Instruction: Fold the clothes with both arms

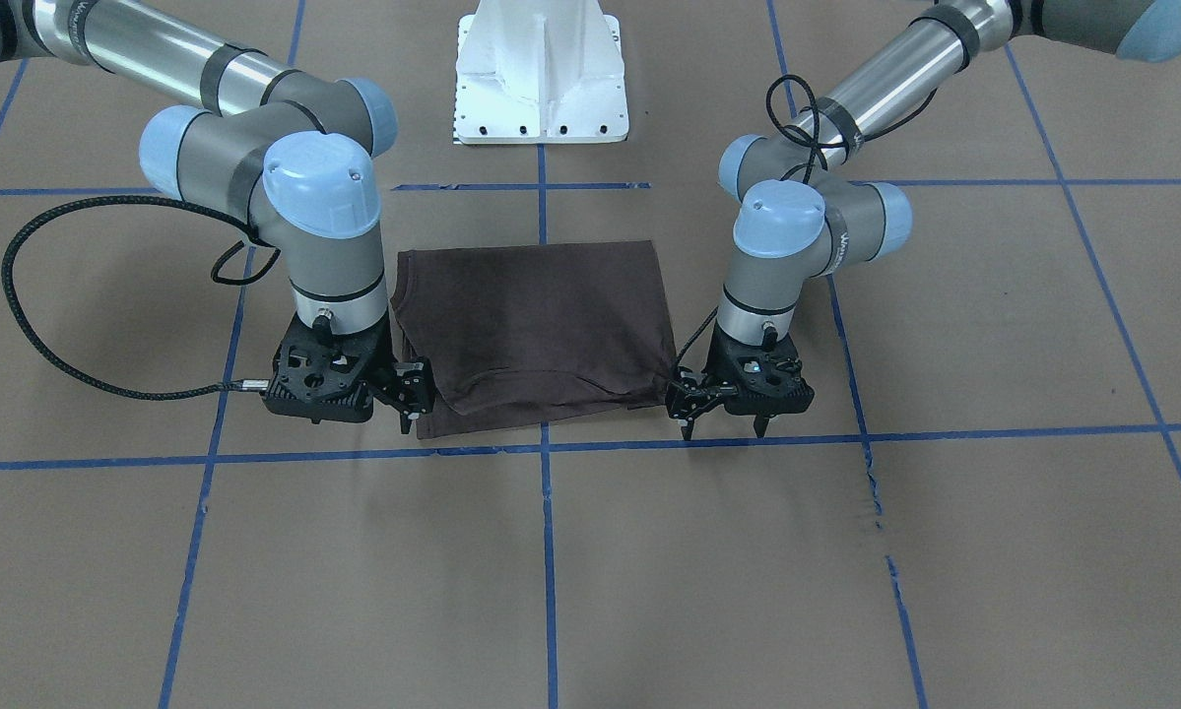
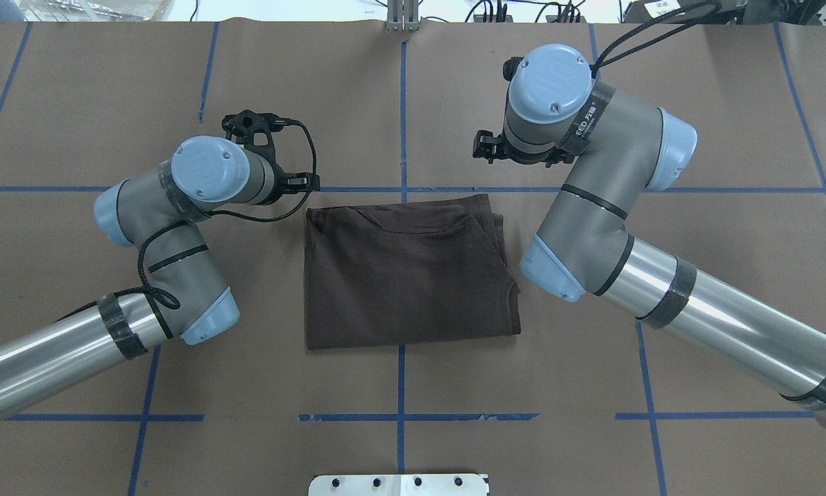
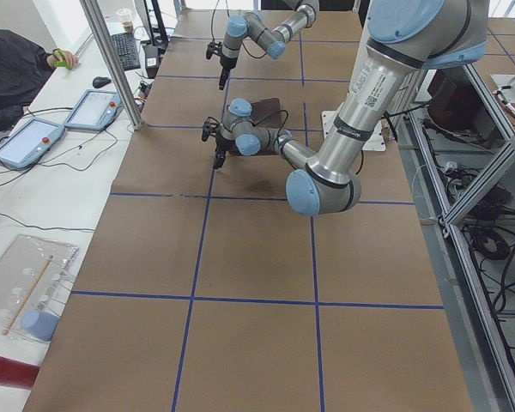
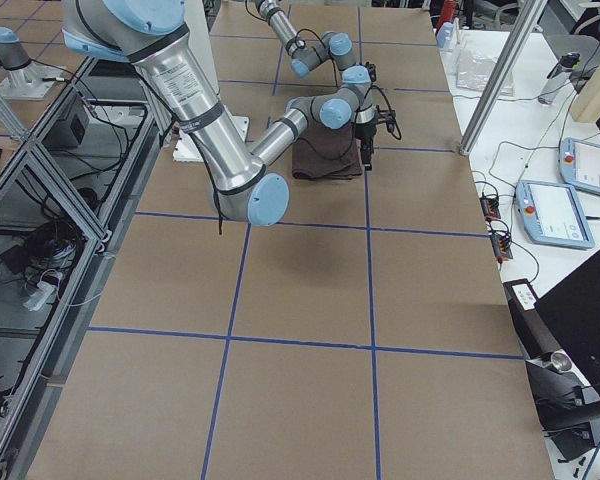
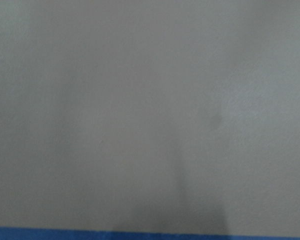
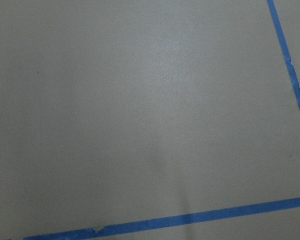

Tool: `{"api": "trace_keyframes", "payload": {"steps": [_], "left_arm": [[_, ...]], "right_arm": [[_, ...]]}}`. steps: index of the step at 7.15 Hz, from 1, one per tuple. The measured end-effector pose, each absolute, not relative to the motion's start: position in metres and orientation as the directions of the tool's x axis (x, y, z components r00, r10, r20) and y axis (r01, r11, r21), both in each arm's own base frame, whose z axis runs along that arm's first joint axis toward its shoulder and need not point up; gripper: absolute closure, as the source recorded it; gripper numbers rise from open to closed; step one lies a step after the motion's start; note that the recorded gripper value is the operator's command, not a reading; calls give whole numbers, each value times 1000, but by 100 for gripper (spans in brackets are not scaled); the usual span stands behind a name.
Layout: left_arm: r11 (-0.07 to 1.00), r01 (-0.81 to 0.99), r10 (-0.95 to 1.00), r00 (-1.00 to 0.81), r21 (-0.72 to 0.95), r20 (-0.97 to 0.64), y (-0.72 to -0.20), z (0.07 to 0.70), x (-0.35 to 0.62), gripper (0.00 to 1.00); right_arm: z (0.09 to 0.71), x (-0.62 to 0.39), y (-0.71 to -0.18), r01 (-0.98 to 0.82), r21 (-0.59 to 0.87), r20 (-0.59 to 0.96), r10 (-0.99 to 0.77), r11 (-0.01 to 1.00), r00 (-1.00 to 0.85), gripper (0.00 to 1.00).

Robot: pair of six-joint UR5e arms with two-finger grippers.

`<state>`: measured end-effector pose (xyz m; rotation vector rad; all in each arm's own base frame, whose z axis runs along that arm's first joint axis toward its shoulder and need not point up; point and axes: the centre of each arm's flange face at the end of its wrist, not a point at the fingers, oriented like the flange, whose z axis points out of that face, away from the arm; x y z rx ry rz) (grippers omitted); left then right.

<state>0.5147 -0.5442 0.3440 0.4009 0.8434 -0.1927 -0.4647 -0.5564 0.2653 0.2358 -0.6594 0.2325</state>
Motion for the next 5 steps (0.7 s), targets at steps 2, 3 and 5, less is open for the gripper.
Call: {"api": "trace_keyframes", "payload": {"steps": [2, 3, 5], "left_arm": [[908, 313, 24, 626, 280, -779, -541, 328, 507, 0], [913, 299, 44, 603, 277, -797, -531, 318, 497, 0], [917, 229, 143, 578, 328, -804, -490, 312, 441, 0]], "right_arm": [[266, -446, -540, -255, 124, 664, 111, 959, 739, 0], [269, -420, -528, -223, 115, 695, 82, 968, 714, 0], [311, -334, -510, -139, 128, 711, 7, 982, 703, 0]]}}
